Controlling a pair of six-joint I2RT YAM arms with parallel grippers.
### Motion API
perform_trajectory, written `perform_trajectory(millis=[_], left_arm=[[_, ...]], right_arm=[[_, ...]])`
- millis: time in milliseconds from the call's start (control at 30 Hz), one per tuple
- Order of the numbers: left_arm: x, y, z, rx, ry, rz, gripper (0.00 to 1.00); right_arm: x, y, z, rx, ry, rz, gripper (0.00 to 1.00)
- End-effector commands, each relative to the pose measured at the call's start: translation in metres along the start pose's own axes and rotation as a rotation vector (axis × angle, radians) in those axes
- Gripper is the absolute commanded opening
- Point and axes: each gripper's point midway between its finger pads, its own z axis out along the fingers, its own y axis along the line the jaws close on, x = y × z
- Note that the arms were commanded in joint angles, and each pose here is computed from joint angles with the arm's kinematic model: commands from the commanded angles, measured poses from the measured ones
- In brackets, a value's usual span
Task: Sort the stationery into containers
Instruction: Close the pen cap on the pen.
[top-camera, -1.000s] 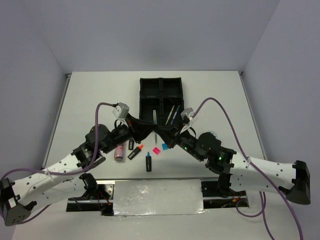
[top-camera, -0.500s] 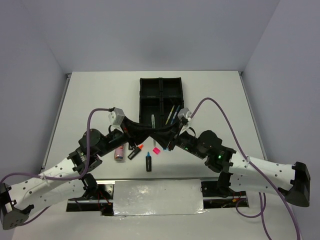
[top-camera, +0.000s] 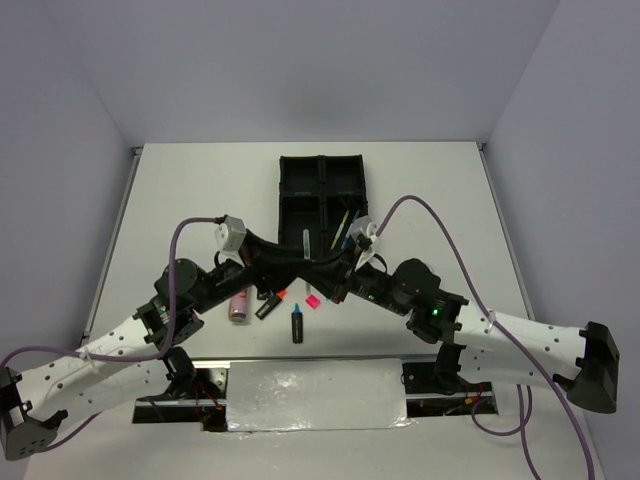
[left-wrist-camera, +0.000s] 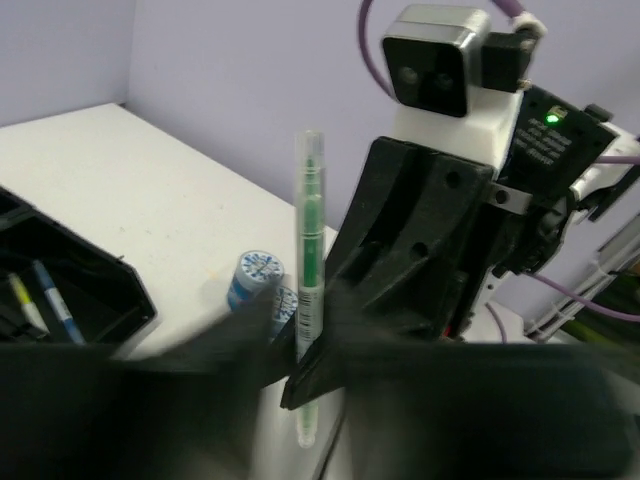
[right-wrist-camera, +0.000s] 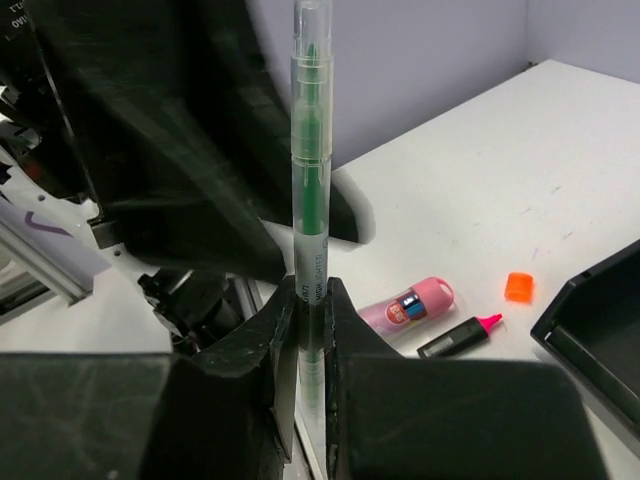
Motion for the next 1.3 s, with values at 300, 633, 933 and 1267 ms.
perform_trajectory(millis=[300, 633, 933, 1267], left_arm=[[-0.054, 0.001, 0.003, -0.083, -0.093, 0.115, 0.94], [-0.063, 0.015, 0.021, -0.143, -0.076, 0.097, 0.79], [-0.047, 0.006, 0.020, -0.067, -0.037, 0.048, 0.52], [-0.015, 0.014, 0.019, -0.078, 0.041, -0.027, 0.00]], right_arm=[[-0.002, -0.002, 0.011, 0.004, -0.002, 0.016, 0.00], [-0.004, 0.002, 0.007, -0.012, 0.003, 0.012, 0.00], [-0.011, -0.002, 0.005, 0.015, -0.013, 0.004, 0.00], [-0.033, 0.002, 0.018, 0.011, -0.039, -0.018, 0.00]])
